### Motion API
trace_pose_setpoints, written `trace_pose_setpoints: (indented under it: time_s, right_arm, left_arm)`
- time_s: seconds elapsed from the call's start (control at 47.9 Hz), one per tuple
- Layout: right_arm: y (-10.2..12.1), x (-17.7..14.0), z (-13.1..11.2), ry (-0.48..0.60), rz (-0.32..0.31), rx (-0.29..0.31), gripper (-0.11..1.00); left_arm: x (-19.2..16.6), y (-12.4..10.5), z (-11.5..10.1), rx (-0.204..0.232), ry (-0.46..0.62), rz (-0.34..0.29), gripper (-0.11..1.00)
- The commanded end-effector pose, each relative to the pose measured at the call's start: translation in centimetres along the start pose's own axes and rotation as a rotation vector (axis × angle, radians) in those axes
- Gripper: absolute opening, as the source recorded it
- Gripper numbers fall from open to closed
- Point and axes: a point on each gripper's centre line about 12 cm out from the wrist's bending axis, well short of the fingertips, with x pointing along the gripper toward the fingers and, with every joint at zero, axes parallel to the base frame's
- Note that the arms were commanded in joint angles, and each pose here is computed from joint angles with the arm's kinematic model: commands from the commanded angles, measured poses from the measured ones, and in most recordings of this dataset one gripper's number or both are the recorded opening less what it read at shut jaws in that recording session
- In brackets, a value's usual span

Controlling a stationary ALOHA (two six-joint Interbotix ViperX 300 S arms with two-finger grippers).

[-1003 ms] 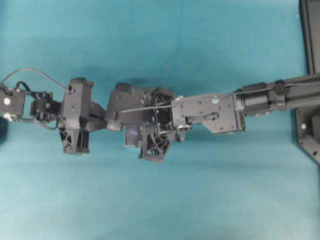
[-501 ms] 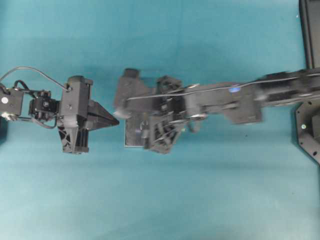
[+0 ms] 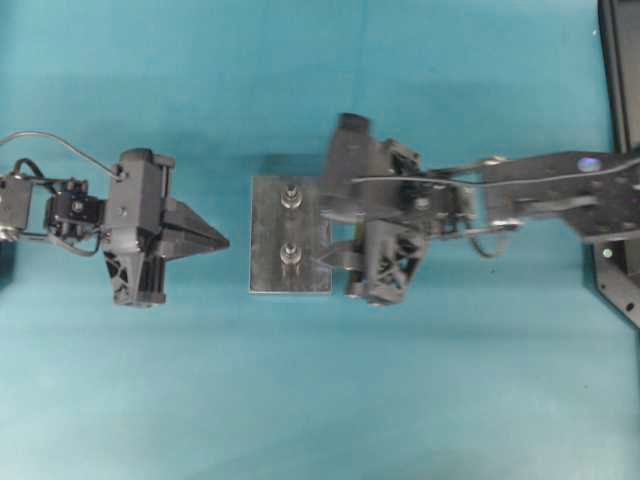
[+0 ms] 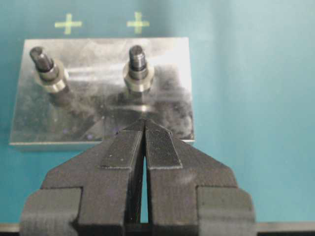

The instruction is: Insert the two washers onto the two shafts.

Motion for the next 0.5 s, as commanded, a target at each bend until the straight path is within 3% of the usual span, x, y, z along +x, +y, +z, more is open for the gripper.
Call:
trace_pose_setpoints:
  time_s: [0.0, 0.251, 0.481]
  right_arm:
    - [0.1, -1.2, 0.2, -0.069, 0.021, 0.011, 0.66]
    - [-0.2, -0.8, -3.1, -0.074, 0.040, 0.012, 0.66]
    - [-0.4, -0.6, -4.3, -0.088, 0.050, 0.017, 0.66]
  left_arm:
    - [-0.4, 0.0, 1.1, 0.005, -0.041, -0.001, 0.00]
    - [-0.4, -0.1, 1.1, 0.005, -0.041, -0.002, 0.00]
    - [-0.3, -0.1, 1.1, 0.005, -0.038, -0.003, 0.00]
